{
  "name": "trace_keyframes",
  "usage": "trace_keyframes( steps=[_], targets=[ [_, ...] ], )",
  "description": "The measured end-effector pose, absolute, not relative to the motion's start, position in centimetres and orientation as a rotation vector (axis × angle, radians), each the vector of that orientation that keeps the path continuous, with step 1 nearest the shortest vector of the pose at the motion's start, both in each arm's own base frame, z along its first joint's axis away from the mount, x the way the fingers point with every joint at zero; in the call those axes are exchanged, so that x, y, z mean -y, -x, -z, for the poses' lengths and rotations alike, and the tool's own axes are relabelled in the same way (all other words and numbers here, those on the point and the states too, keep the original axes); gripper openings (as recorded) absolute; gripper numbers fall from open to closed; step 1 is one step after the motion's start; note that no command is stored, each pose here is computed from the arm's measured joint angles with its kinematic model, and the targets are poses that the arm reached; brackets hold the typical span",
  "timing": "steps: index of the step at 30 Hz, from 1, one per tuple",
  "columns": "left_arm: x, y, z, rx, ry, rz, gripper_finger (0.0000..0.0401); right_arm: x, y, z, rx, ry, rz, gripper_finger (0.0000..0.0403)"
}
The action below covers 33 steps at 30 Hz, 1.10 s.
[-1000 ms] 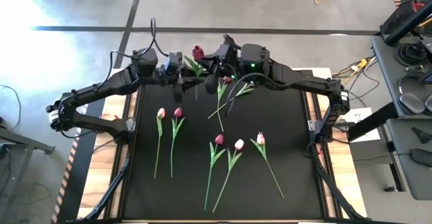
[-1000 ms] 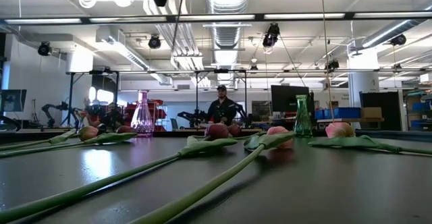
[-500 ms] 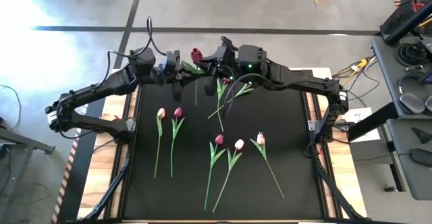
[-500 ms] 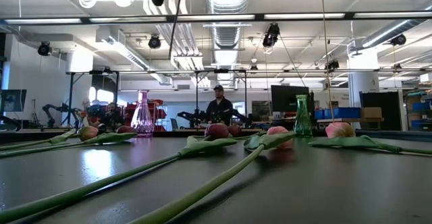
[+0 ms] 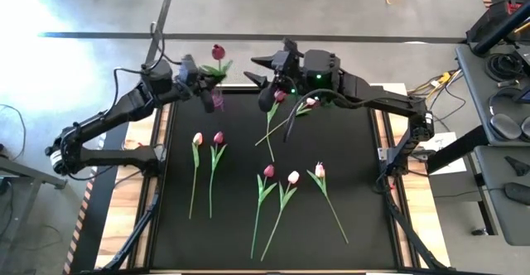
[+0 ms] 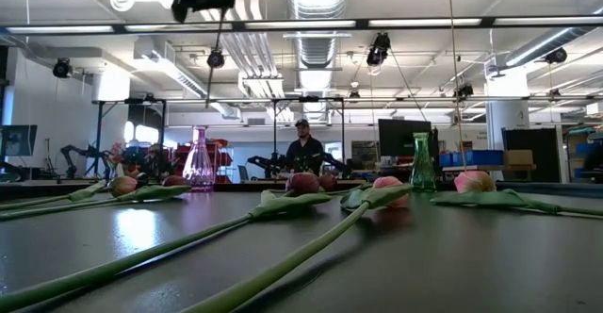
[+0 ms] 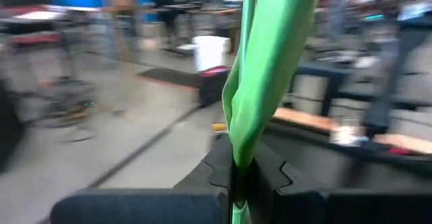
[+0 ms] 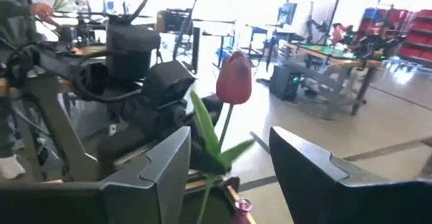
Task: Sort flowers into vase by color
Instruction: Put the bottom right red flower into the purple vase
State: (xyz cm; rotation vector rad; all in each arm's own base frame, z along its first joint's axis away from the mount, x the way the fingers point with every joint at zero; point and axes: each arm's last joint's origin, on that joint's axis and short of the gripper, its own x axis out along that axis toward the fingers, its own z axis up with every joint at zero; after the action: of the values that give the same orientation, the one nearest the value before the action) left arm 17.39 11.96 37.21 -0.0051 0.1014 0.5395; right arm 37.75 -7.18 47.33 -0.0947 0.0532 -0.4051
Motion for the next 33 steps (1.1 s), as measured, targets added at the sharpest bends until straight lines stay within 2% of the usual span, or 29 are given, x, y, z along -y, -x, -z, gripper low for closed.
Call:
trace_keyframes(
  steps=[4, 7, 11, 13, 21, 28, 33],
  targets=[
    [-14.1, -15.2, -36.2, -0.082, -0.023, -0.721, 0.0000, 7.1, -37.1, -47.6, -0.076, 0.117, 0.424, 0.0166],
    [-15.8, -13.7, -35.6, -0.025, -0.043, -0.809, 0.0000, 7.0, -37.0, -47.4, -0.105, 0.117, 0.426, 0.0116],
    [-17.6, -12.5, -34.8, 0.036, -0.030, -0.826, 0.0000, 7.0, -37.0, -47.3, -0.110, 0.118, 0.425, 0.0041],
    [-18.2, -12.4, -34.4, 0.043, -0.035, -0.833, 0.0000, 7.0, -37.0, -47.3, -0.111, 0.126, 0.425, 0.0018],
    [-19.6, -12.8, -33.9, 0.039, -0.046, -0.845, 0.0000, 7.1, -37.1, -47.3, -0.114, 0.131, 0.425, 0.0012],
    [-19.7, -12.8, -35.5, 0.083, -0.077, -0.847, 0.0000, 7.1, -37.1, -47.3, -0.115, 0.133, 0.425, 0.0013],
    [-20.3, -12.5, -34.8, 0.031, -0.037, -0.869, 0.0000, 7.1, -37.1, -47.3, -0.115, 0.133, 0.426, 0.0013]
  ],
)
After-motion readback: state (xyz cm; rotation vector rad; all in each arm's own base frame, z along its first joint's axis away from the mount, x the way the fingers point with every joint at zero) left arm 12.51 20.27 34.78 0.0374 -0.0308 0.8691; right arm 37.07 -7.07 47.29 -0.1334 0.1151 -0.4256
